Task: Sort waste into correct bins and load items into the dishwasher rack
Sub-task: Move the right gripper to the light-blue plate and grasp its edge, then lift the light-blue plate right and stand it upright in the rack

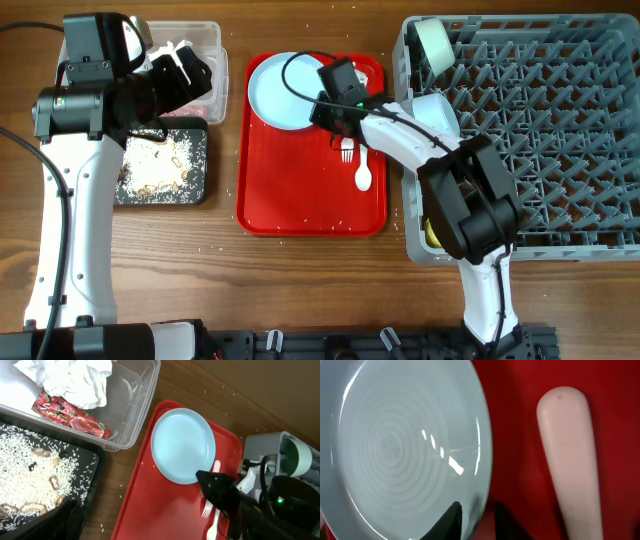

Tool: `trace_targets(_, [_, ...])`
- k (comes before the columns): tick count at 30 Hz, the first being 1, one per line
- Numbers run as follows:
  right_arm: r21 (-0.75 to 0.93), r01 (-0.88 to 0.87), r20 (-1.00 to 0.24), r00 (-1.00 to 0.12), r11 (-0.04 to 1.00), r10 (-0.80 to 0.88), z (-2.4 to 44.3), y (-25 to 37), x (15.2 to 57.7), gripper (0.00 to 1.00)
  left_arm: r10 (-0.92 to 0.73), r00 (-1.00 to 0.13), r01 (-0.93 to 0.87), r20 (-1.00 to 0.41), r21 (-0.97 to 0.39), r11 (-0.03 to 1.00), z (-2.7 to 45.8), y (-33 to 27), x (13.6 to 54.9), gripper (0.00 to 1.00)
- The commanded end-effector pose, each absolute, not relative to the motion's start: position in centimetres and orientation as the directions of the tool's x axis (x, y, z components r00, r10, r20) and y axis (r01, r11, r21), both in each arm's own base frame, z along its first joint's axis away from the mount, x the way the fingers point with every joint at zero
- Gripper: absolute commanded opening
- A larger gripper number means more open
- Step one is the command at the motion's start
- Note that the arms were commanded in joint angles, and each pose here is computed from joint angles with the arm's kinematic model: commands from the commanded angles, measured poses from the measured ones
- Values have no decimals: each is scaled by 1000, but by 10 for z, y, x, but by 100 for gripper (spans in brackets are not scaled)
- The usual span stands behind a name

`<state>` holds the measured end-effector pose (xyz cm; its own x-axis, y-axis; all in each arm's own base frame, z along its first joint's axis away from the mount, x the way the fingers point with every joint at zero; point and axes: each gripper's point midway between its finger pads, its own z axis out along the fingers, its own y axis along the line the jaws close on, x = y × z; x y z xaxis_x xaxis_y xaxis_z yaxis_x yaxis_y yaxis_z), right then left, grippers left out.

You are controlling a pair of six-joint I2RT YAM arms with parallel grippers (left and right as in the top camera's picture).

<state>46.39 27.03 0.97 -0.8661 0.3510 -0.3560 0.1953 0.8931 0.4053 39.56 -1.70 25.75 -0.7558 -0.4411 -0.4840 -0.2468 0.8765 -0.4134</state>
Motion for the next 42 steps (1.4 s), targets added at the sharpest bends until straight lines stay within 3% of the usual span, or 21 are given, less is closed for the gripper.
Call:
trace_targets(1, [368, 246, -328, -868, 897, 372, -5, 268, 457, 5, -440, -751, -253, -492, -402, 880, 257, -12, 398, 100])
trace_targets(6, [328, 250, -328, -874, 911, 358, 5, 261, 460, 5, -440, -751, -253, -492, -402, 880, 257, -12, 398, 100])
trace_targets(11, [254, 151, -370, -897, 955, 240, 27, 259, 465, 5, -440, -751, -253, -492, -402, 880, 257, -12, 398, 100])
trace_targets(19, [127, -181, -529, -844, 975, -88, 130, 249, 460, 4, -440, -751, -253, -491, -402, 880, 257, -12, 398, 100])
trace_targets(25, [-104, -119, -661, -733, 987, -158, 235, 179, 438, 4, -440, -751, -253, -492, -402, 880, 257, -12, 398, 100])
trace_targets(31, [-340, 157, -764, -621, 927, -175, 329, 79, 408, 4, -440, -751, -253, -492, -402, 880, 257, -12, 398, 100])
trace_targets(36, [-527, 229, -714, -641, 818, -280, 358, 24, 392, 5, -440, -751, -253, -492, -402, 880, 257, -12, 398, 100])
trace_targets(42, [-611, 281, -642, -723, 740, -256, 350, -28, 392, 4, -441, -751, -253, -491, -403, 880, 257, -12, 398, 100])
